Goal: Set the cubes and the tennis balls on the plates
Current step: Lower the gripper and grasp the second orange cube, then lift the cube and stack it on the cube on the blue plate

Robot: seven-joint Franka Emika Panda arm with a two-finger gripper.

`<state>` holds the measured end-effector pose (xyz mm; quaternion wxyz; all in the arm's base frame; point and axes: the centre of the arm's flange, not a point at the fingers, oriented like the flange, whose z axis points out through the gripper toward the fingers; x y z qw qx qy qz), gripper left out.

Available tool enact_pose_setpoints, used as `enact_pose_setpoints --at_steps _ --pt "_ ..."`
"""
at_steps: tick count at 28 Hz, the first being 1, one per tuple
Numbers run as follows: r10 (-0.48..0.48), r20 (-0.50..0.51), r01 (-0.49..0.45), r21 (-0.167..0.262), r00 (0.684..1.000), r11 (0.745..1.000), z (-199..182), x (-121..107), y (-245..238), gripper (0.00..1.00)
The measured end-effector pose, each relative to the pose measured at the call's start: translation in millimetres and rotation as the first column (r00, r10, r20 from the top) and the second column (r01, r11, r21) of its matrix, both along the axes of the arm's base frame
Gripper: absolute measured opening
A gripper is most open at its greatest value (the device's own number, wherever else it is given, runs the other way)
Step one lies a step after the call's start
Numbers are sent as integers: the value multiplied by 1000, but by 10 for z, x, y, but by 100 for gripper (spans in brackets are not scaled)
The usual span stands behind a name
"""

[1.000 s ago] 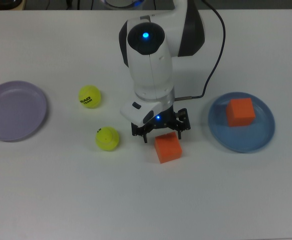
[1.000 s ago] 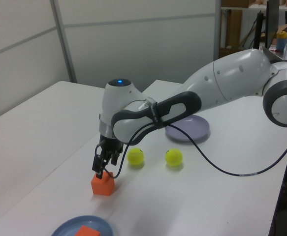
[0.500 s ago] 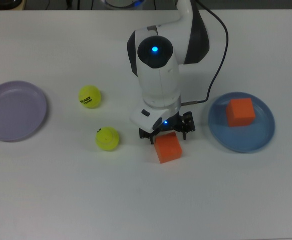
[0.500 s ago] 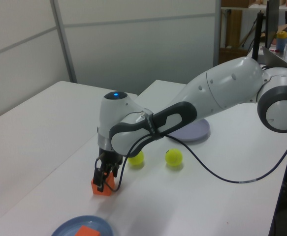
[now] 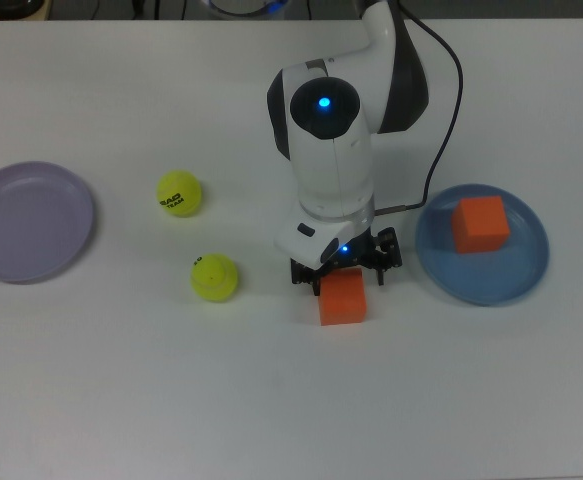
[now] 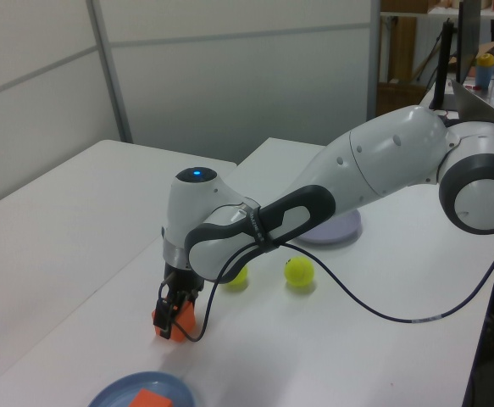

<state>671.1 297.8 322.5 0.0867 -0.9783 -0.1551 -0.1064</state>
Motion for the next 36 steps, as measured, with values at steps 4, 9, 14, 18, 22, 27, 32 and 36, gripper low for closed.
enact_pose_setpoints --at_steps 4,9,14,18,22,27,32,36 --pt "-2 34 2 13 999 1000 45 26 18 100" --pt "-2 43 1 16 999 1000 60 30 29 93" --pt "-3 43 2 17 999 1000 61 31 29 72" --pt "-5 47 4 17 999 1000 84 44 19 63" --pt "-11 72 9 27 997 1000 273 61 18 62" --pt "-24 10 24 7 1000 1000 814 -116 17 61" --pt "-67 -73 67 -1 995 998 1416 -502 208 61" --pt "-93 -68 92 -21 993 996 1660 -818 566 61"
